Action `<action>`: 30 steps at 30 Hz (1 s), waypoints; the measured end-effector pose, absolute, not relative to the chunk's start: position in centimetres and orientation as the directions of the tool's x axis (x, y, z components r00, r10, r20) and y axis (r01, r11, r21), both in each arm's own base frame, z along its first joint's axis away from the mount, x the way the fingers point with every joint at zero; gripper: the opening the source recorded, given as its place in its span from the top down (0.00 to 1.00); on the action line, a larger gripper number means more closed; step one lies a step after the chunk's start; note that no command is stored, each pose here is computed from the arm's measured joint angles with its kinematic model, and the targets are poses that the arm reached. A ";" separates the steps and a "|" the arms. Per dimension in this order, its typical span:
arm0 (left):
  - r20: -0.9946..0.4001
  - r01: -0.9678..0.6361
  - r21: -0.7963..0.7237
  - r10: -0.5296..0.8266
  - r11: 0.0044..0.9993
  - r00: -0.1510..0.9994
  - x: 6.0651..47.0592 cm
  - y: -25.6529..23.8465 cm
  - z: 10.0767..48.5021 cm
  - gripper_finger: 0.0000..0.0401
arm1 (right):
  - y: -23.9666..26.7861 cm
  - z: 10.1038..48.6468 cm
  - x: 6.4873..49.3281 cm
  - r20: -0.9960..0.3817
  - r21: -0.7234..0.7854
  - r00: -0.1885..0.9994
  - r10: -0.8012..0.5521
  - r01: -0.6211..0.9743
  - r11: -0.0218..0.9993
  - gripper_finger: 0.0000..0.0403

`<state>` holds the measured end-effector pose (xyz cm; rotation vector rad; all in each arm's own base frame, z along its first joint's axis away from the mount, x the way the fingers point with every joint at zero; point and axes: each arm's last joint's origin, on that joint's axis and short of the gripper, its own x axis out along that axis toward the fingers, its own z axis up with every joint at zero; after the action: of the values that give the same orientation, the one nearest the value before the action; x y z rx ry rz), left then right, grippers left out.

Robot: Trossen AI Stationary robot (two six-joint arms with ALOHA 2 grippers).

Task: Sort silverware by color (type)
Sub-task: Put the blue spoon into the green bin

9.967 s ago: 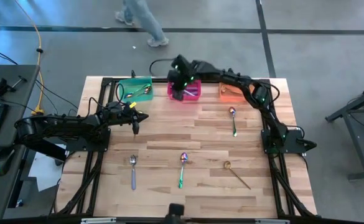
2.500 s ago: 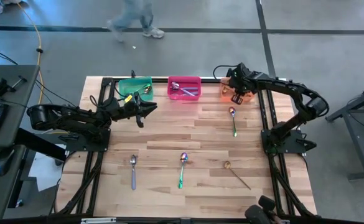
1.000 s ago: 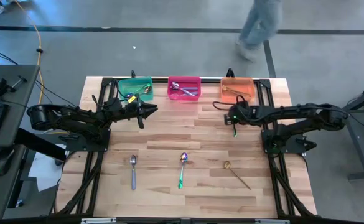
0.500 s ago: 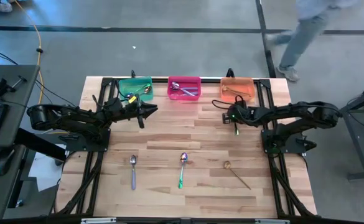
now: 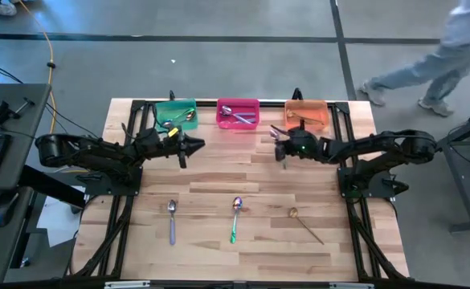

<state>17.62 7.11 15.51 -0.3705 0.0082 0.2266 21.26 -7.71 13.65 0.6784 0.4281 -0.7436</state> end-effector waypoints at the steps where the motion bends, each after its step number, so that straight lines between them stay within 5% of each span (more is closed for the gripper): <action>1: -0.048 -0.216 -0.360 0.214 0.907 0.976 17.7 7.0 15.5 0.84 | -7.6 14.1 21.6 -0.536 0.424 0.703 -0.467 0.703 0.571 1.00; 11: -0.071 -0.157 -0.345 0.141 0.925 0.987 20.8 6.1 17.1 0.81 | -5.6 18.2 23.8 -0.125 0.449 0.900 -0.418 0.427 0.785 1.00; 21: -0.109 -0.108 -0.285 0.079 0.952 0.991 26.3 6.2 17.7 0.62 | -4.3 23.2 27.4 0.043 0.293 0.946 -0.321 0.295 0.909 1.00; 30: 0.043 0.019 -0.211 -0.010 0.977 0.999 28.7 6.5 20.6 0.51 | -4.1 25.0 30.8 0.086 0.210 0.986 -0.141 0.120 0.970 1.00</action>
<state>28.74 6.50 20.64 -0.2134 -0.0415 -0.0142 30.82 -4.06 24.98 0.2057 -0.1002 -0.1319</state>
